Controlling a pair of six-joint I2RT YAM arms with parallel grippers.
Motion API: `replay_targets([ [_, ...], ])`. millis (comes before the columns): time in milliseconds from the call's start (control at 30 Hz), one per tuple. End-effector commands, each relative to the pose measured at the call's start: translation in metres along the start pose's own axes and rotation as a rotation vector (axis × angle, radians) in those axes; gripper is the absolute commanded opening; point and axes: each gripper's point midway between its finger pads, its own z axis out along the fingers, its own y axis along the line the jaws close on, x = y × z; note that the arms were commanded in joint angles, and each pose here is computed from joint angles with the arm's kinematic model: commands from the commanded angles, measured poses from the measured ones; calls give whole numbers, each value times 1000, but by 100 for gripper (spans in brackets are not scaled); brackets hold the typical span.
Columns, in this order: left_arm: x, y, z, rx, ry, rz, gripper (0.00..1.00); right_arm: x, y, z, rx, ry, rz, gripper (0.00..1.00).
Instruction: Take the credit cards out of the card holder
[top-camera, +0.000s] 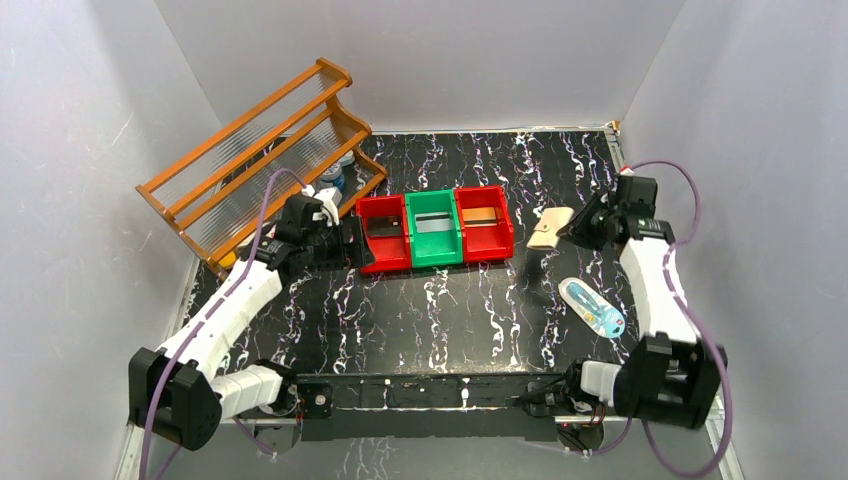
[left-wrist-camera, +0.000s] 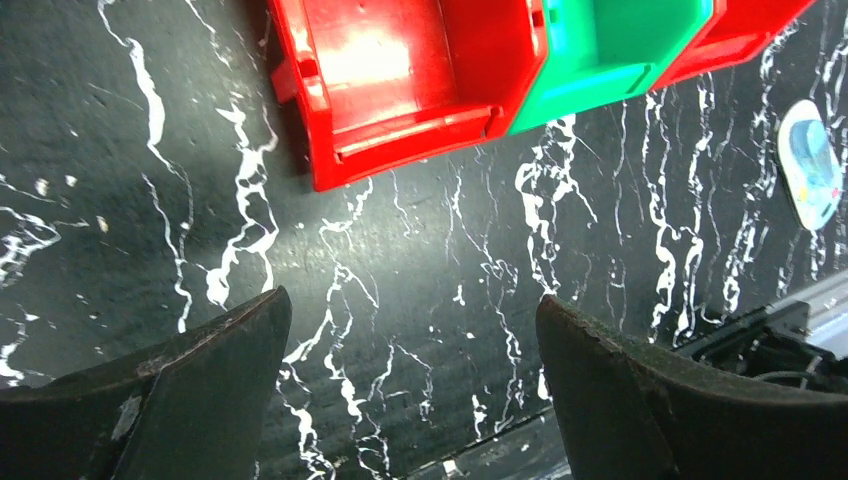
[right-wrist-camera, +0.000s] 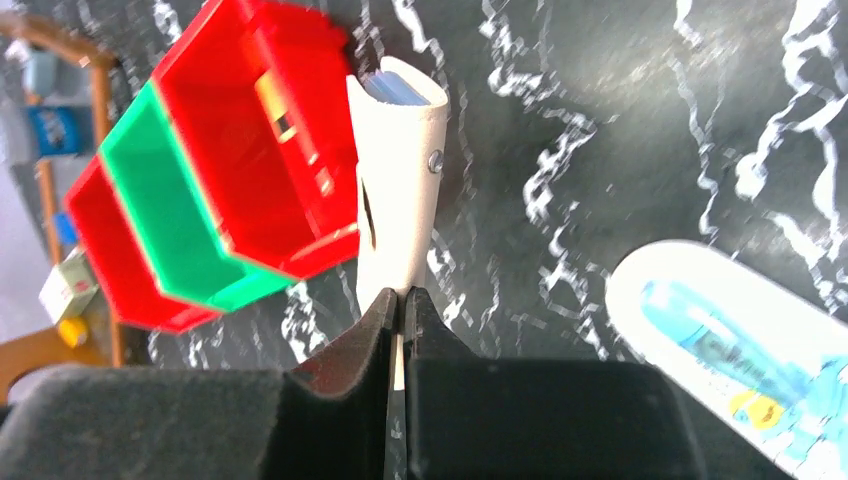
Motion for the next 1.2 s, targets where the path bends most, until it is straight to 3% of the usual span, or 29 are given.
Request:
replay_targets([
  [0,8,-20,-12,115,-14,-52,92,45,16,-33,-124,65,37,3],
  [233,25,-22,-6,153,42,-75,90,123,32,-45,-297,247,121,3],
  [467,31,-24,-5,174,65,-74,89,188,64,-28,-348,405,36,3],
  [667,41,-23,-4,171,96,-90,87,235,105,-6,-402,481,-31,4],
  [867,53,-39,-2,201,141,-66,84,273,109,24,-294,489,-95,7],
  [1167,78,-67,16,188,240,14,77,276,94,25,-246,467,-99,41],
])
